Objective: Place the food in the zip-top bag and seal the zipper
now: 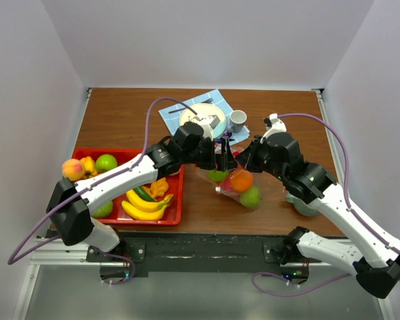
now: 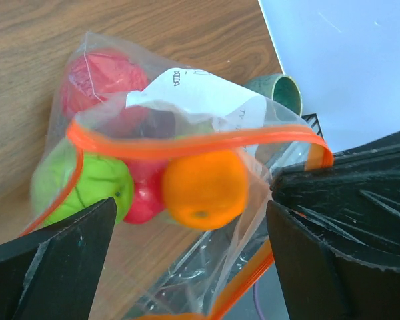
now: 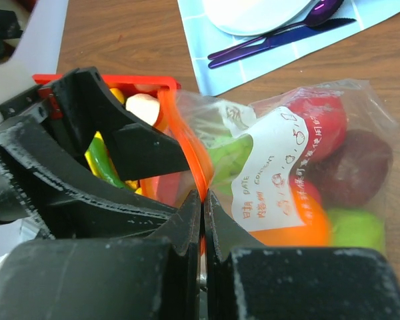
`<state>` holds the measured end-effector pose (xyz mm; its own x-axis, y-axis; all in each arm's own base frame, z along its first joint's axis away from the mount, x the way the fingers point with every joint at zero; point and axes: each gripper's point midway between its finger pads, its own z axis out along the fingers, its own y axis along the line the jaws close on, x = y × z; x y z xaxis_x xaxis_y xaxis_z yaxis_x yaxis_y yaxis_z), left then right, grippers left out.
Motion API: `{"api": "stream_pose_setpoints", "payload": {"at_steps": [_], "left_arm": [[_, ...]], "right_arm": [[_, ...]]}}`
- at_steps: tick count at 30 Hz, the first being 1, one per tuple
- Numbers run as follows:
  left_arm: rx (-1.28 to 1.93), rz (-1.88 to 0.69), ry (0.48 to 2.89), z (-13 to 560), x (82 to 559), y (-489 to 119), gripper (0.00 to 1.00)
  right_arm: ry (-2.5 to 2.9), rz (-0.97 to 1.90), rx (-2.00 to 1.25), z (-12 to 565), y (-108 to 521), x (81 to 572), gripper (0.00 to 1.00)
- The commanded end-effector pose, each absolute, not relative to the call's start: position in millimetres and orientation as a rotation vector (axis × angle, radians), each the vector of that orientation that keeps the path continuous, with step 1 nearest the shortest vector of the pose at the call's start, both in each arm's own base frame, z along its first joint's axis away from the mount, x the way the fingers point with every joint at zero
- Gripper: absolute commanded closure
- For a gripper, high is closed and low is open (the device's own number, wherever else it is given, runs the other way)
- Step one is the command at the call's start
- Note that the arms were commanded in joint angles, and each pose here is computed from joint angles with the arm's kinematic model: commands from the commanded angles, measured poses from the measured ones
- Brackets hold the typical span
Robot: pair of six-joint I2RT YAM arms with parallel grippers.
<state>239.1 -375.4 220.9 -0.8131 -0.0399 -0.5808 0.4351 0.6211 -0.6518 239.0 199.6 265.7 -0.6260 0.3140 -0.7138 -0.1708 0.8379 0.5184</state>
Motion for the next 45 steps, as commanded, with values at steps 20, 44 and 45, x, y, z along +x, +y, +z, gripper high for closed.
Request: {"api": "stream_pose_setpoints", "payload": {"at_steps": [20, 44, 45], "left_arm": [[-0.364, -0.465, 2.210, 223.4, 238.0, -136.2, 0.28], [-0.729, -0.085, 2.376, 70.4, 254.3, -42.7, 0.39], [-0.733, -0.078, 2.376, 69.0, 254.2, -41.9, 0.40]], "right_arm": [[2.084, 0.743, 0.057, 277.1, 212.9, 247.9, 1.00], [2.124, 0.776, 0.033, 258.4, 218.2, 240.7, 1.00], [2.125, 0.781, 0.034, 258.2, 219.3, 240.9, 1.00]]}}
